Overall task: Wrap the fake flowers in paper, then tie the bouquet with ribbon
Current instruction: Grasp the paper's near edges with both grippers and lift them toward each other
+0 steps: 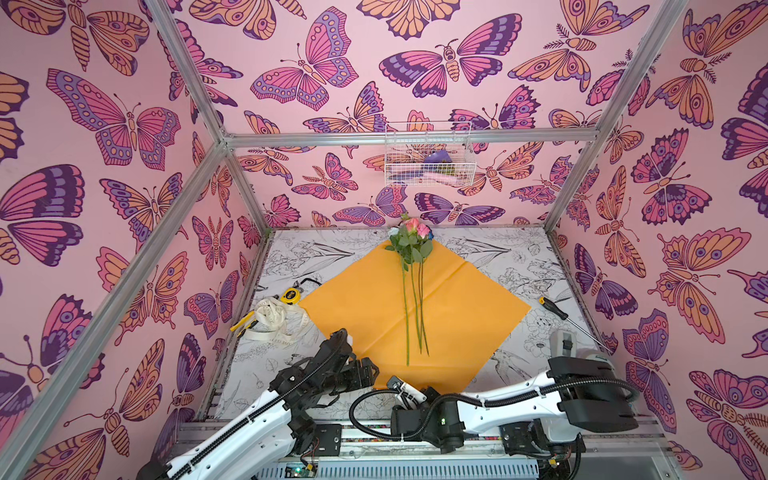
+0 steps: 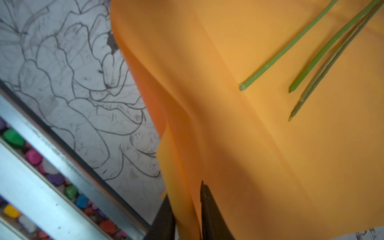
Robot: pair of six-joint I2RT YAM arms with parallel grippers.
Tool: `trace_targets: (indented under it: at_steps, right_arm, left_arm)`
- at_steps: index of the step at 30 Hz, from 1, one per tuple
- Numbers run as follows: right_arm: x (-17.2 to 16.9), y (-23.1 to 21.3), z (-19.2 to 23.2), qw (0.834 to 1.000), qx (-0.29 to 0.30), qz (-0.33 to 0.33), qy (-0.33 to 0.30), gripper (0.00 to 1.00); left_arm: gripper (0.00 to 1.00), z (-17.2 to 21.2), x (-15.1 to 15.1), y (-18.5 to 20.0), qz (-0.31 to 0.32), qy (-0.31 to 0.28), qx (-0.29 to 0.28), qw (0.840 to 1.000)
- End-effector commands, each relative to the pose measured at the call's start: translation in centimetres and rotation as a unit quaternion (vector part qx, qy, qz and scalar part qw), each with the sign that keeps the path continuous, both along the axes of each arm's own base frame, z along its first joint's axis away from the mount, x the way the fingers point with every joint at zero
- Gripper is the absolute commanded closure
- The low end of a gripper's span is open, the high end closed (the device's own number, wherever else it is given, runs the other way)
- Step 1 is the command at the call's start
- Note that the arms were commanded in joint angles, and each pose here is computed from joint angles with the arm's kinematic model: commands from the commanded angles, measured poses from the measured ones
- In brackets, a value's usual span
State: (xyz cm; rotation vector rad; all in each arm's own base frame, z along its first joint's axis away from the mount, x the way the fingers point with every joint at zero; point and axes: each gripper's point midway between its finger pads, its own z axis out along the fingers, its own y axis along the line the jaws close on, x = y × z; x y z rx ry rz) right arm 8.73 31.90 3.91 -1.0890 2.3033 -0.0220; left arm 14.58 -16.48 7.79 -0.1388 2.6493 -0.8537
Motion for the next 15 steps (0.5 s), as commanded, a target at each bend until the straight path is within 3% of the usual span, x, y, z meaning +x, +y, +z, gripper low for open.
trace_targets:
  at_steps: [1,6,12,15]
  right_arm:
    - [1.4,0.2,1.0,1.0,0.024,-0.01,-0.009,0.78]
    - [2.2,0.3,0.9,0.999,0.044,-0.006,0.026,0.83]
    - [3.4,-0.5,1.7,0.991,0.105,-0.016,0.082,0.97]
    - [3.8,-0.7,2.3,0.985,0.135,-0.016,0.105,0.99]
  left_arm:
    - [0.21,1.4,-0.1,-1.7,-0.069,-0.057,-0.034,0.995]
    - [0.23,4.2,0.8,-3.6,-0.129,-0.155,-0.065,0.977]
    - [0.22,2.6,0.9,-5.5,-0.165,-0.189,-0.113,0.961]
    - [0.22,1.9,1.0,-5.9,-0.18,-0.187,-0.104,0.96]
